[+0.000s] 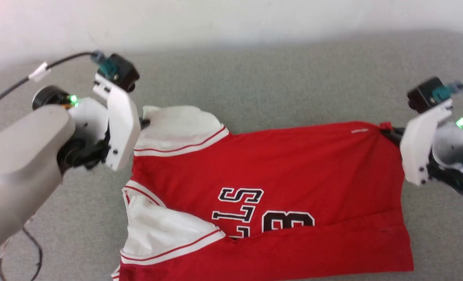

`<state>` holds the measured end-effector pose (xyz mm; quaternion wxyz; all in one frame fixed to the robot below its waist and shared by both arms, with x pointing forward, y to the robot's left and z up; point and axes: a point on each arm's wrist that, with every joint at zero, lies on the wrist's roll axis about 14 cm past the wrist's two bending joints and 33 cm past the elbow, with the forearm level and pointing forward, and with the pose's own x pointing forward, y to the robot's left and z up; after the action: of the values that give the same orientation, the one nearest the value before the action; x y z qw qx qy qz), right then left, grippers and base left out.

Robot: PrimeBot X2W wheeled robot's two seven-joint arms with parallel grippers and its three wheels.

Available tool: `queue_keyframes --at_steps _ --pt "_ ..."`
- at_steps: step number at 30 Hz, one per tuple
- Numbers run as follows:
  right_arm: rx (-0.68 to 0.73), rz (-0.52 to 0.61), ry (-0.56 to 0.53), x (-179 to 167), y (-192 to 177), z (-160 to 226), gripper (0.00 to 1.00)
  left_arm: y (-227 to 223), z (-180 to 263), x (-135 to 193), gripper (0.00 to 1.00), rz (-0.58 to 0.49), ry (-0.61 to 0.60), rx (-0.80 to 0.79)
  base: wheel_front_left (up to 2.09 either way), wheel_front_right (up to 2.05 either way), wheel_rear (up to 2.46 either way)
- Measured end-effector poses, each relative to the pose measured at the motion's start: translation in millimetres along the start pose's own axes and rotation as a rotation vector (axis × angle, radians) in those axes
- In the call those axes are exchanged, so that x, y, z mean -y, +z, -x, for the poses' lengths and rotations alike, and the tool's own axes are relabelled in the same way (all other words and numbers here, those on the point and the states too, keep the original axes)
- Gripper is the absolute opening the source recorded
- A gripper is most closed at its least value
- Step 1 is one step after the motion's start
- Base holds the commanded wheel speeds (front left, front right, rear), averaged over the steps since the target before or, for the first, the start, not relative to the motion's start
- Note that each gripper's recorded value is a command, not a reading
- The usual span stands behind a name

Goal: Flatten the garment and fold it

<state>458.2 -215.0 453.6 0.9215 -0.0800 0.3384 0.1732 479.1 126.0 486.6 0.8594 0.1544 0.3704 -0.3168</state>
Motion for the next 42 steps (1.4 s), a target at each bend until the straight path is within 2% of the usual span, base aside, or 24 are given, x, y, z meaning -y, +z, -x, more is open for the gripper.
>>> queue_keyframes --at_steps 7,16,23,30,31,32,33,34,37,42 --pt "0.088 0.015 0.021 -11 -8 35 0.00 -23 40 23 0.00 -0.023 -0.011 0.043 0.00 0.00 0.00" --pt "0.106 -0.045 0.064 -36 -52 53 0.00 -98 66 68 0.00 0.072 -0.038 0.003 0.00 0.00 0.00" --pt "-0.014 -0.089 0.079 -46 -102 53 0.00 -156 63 99 0.00 0.208 -0.083 -0.094 0.00 0.00 0.00" --pt "-0.112 -0.096 0.091 -57 -126 43 0.00 -169 40 114 0.00 0.273 -0.113 -0.108 0.00 0.00 0.00" --pt "-0.110 -0.095 0.093 -58 -125 42 0.00 -169 39 113 0.29 0.276 -0.106 -0.103 0.00 0.00 0.00" --pt "-0.104 -0.090 0.091 -58 -123 42 0.13 -168 38 110 1.00 0.276 -0.094 -0.084 0.00 0.00 0.00" --pt "-0.082 -0.087 0.086 -56 -118 42 0.60 -163 38 107 1.00 0.281 -0.081 -0.054 0.00 0.00 0.00" --pt "-0.057 -0.085 0.078 -53 -112 43 1.00 -159 39 103 1.00 0.278 -0.069 -0.022 0.00 0.00 0.00" --pt "0.002 -0.065 0.061 -46 -95 49 1.00 -133 45 87 1.00 0.257 -0.003 0.130 0.00 0.00 0.00" --pt "0.109 0.005 0.046 -37 -53 70 1.00 -79 71 50 1.00 0.177 0.201 0.458 0.00 0.00 0.00"
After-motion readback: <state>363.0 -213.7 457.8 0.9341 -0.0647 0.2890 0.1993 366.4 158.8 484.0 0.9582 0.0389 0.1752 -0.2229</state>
